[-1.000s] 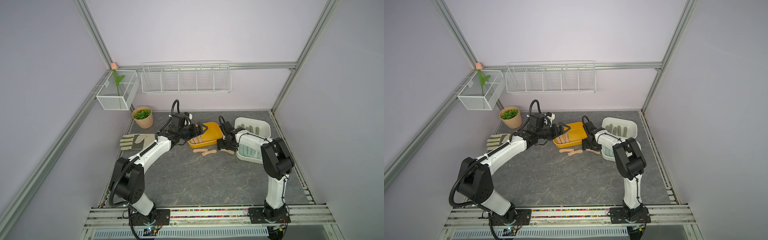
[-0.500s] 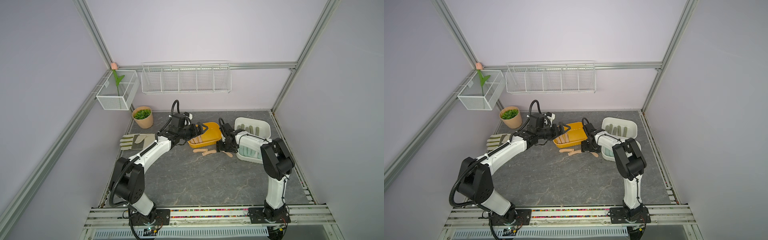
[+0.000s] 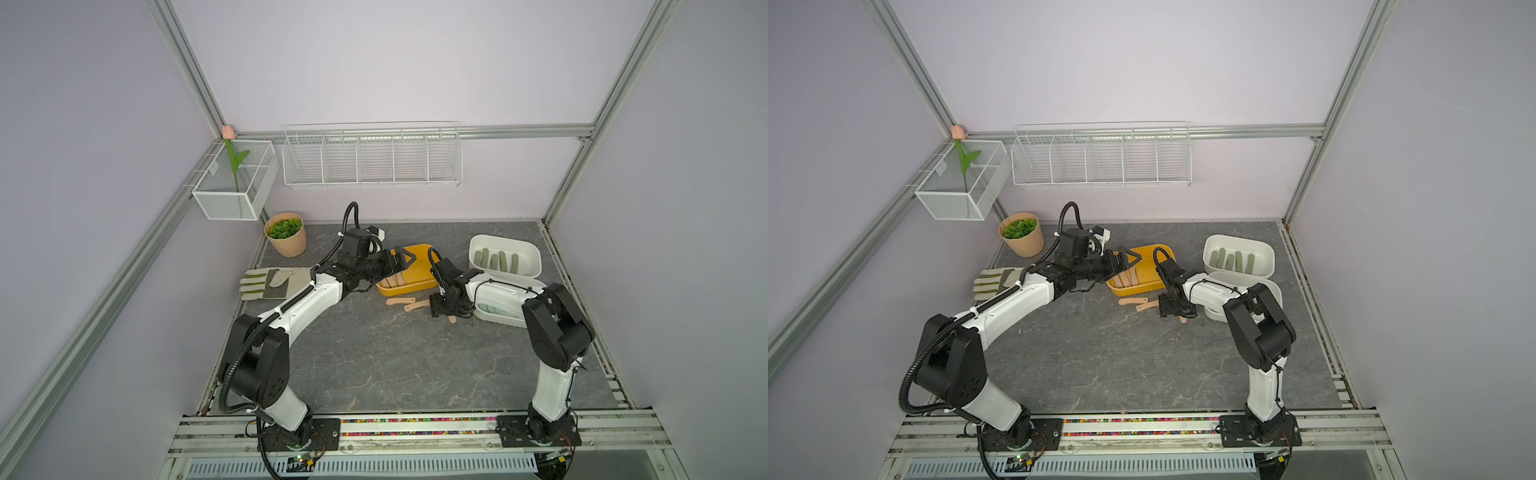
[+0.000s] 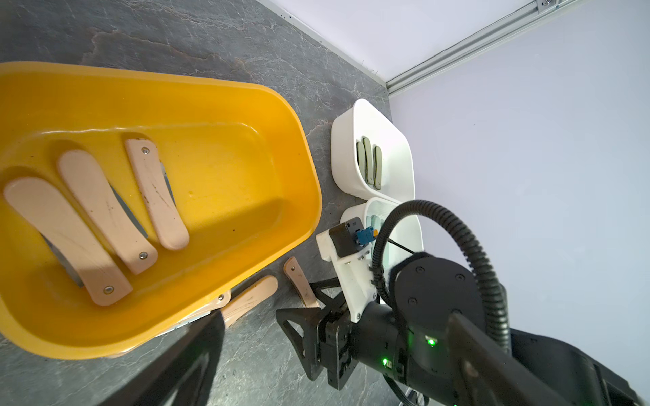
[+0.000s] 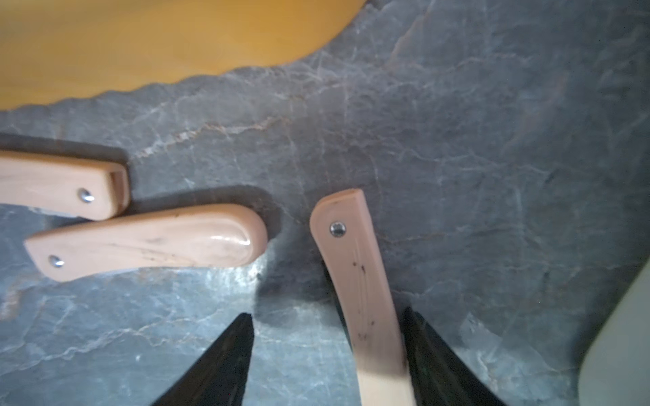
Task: Place the fruit knives into the storage box by color
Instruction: Pick up the fruit knife from the center of the board.
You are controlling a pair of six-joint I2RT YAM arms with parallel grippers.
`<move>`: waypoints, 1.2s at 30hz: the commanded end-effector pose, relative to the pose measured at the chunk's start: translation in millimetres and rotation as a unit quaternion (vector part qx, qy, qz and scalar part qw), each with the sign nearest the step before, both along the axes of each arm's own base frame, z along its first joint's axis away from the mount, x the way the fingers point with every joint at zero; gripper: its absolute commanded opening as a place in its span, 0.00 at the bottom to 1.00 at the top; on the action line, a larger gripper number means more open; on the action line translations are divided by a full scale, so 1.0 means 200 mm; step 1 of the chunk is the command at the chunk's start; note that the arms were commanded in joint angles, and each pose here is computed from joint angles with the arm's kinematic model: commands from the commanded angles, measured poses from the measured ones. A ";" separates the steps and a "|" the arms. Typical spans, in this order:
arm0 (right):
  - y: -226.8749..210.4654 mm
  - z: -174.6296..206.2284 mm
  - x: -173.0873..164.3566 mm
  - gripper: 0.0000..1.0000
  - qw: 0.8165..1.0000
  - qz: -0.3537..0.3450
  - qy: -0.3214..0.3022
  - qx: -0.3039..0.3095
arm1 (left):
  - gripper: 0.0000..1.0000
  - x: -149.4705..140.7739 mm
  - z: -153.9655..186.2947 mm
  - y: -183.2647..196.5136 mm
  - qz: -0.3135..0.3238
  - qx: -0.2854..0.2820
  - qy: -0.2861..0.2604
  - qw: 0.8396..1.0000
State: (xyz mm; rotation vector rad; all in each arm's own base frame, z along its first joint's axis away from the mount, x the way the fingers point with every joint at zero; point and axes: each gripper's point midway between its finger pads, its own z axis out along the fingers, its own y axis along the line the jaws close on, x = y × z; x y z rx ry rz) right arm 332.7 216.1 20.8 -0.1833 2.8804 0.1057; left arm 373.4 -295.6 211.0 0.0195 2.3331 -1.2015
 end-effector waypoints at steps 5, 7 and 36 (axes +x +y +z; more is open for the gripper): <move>-0.19 -0.11 -0.19 0.64 0.996 -0.011 0.045 -0.079 | 0.99 -0.02 0.06 0.01 -0.001 -0.011 -0.014 1.000; -0.21 -0.12 -0.20 0.60 0.995 -0.011 0.045 -0.083 | 0.99 -0.02 0.07 0.01 -0.001 -0.012 -0.014 1.000; -0.25 0.10 -0.20 0.23 0.999 -0.021 -0.006 -0.028 | 0.99 -0.08 0.10 0.13 0.030 -0.062 0.000 0.998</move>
